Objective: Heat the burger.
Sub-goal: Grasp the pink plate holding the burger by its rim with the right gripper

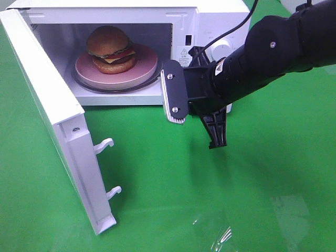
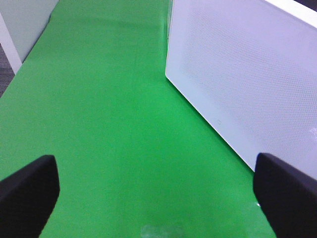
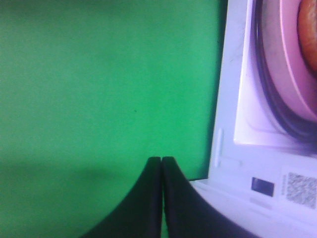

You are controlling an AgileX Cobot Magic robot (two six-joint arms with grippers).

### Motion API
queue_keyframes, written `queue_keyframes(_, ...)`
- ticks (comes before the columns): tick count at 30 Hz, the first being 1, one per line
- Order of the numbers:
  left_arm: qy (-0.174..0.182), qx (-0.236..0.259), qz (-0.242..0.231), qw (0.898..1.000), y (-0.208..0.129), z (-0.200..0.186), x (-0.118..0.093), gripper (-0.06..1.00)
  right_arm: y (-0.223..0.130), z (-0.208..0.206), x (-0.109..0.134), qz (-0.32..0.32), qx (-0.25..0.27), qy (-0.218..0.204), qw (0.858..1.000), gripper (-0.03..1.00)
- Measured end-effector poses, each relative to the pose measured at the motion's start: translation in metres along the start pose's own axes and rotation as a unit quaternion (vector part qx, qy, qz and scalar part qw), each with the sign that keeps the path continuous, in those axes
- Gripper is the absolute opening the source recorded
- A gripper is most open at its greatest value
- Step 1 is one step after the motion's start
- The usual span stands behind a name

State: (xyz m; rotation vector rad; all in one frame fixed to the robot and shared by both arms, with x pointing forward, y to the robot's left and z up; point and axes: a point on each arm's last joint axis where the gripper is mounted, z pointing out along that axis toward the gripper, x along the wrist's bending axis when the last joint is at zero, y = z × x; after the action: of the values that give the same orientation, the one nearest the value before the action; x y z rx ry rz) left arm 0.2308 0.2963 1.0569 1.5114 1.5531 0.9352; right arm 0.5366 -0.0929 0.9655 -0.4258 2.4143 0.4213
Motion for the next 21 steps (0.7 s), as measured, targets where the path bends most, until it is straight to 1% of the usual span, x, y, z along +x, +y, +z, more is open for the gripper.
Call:
queue_keyframes(1, 0.0, 0.0, 0.0, 1.0, 0.0, 0.0, 0.0, 0.98, 0.0, 0.0, 0.0, 0.0, 0.0, 0.0, 1.0, 0.04)
queue_keyframes(2, 0.0, 0.0, 0.0, 1.0, 0.0, 0.0, 0.0, 0.98, -0.001, 0.0, 0.0, -0.038, 0.003, -0.002, 0.999, 0.05)
queue_keyframes(3, 0.0, 0.0, 0.0, 1.0, 0.0, 0.0, 0.0, 0.98, -0.001, 0.0, 0.0, -0.038, 0.003, -0.002, 0.999, 0.05)
queue_keyframes(5, 0.0, 0.0, 0.0, 1.0, 0.0, 0.0, 0.0, 0.98, -0.001, 0.0, 0.0, -0.068, 0.008, -0.003, 0.998, 0.1)
queue_keyframes(6, 0.0, 0.0, 0.0, 1.0, 0.0, 0.0, 0.0, 0.98, -0.001, 0.0, 0.0, -0.068, 0.008, -0.003, 0.998, 0.1)
queue_keyframes(7, 0.0, 0.0, 0.0, 1.0, 0.0, 0.0, 0.0, 0.98, -0.001, 0.0, -0.002, -0.079, 0.009, -0.01, 0.997, 0.16)
queue_keyframes(8, 0.0, 0.0, 0.0, 1.0, 0.0, 0.0, 0.0, 0.98, -0.001, 0.0, -0.002, -0.079, 0.009, -0.01, 0.997, 0.16)
queue_keyframes(9, 0.0, 0.0, 0.0, 1.0, 0.0, 0.0, 0.0, 0.98, -0.001, -0.001, -0.006, -0.076, 0.008, -0.02, 0.997, 0.26)
queue_keyframes(10, 0.0, 0.0, 0.0, 1.0, 0.0, 0.0, 0.0, 0.98, -0.001, -0.001, -0.006, -0.076, 0.008, -0.02, 0.997, 0.26)
queue_keyframes(11, 0.0, 0.0, 0.0, 1.0, 0.0, 0.0, 0.0, 0.98, 0.001, -0.002, -0.012, -0.057, 0.005, -0.034, 0.998, 0.39)
queue_keyframes(12, 0.0, 0.0, 0.0, 1.0, 0.0, 0.0, 0.0, 0.98, 0.002, -0.003, -0.015, -0.053, 0.004, -0.042, 0.998, 0.45)
queue_keyframes(13, 0.0, 0.0, 0.0, 1.0, 0.0, 0.0, 0.0, 0.98, 0.002, -0.003, -0.015, -0.053, 0.004, -0.042, 0.998, 0.45)
queue_keyframes(14, 0.0, 0.0, 0.0, 1.0, 0.0, 0.0, 0.0, 0.98, 0.003, -0.004, -0.022, -0.038, 0.003, -0.056, 0.998, 0.62)
queue_keyframes(15, 0.0, 0.0, 0.0, 1.0, 0.0, 0.0, 0.0, 0.98, 0.003, -0.004, -0.022, -0.038, 0.003, -0.056, 0.998, 0.62)
queue_keyframes(16, 0.0, 0.0, 0.0, 1.0, 0.0, 0.0, 0.0, 0.98, 0.004, -0.005, -0.028, -0.03, 0.003, -0.064, 0.998, 0.76)
queue_keyframes(17, 0.0, 0.0, 0.0, 1.0, 0.0, 0.0, 0.0, 0.98, 0.004, -0.005, -0.028, -0.03, 0.003, -0.064, 0.998, 0.76)
queue_keyframes(18, 0.0, 0.0, 0.0, 1.0, 0.0, 0.0, 0.0, 0.98, 0.005, -0.005, -0.033, -0.019, 0.001, -0.073, 0.997, 0.86)
queue_keyframes(19, 0.0, 0.0, 0.0, 1.0, 0.0, 0.0, 0.0, 0.98, 0.005, -0.005, -0.033, -0.019, 0.001, -0.073, 0.997, 0.86)
queue_keyframes(20, 0.0, 0.0, 0.0, 1.0, 0.0, 0.0, 0.0, 0.98, 0.007, -0.003, -0.038, -0.013, 0.0, -0.079, 0.997, 0.91)
queue_keyframes(21, 0.0, 0.0, 0.0, 1.0, 0.0, 0.0, 0.0, 0.98, 0.007, -0.001, -0.04, -0.012, 0.0, -0.082, 0.997, 0.92)
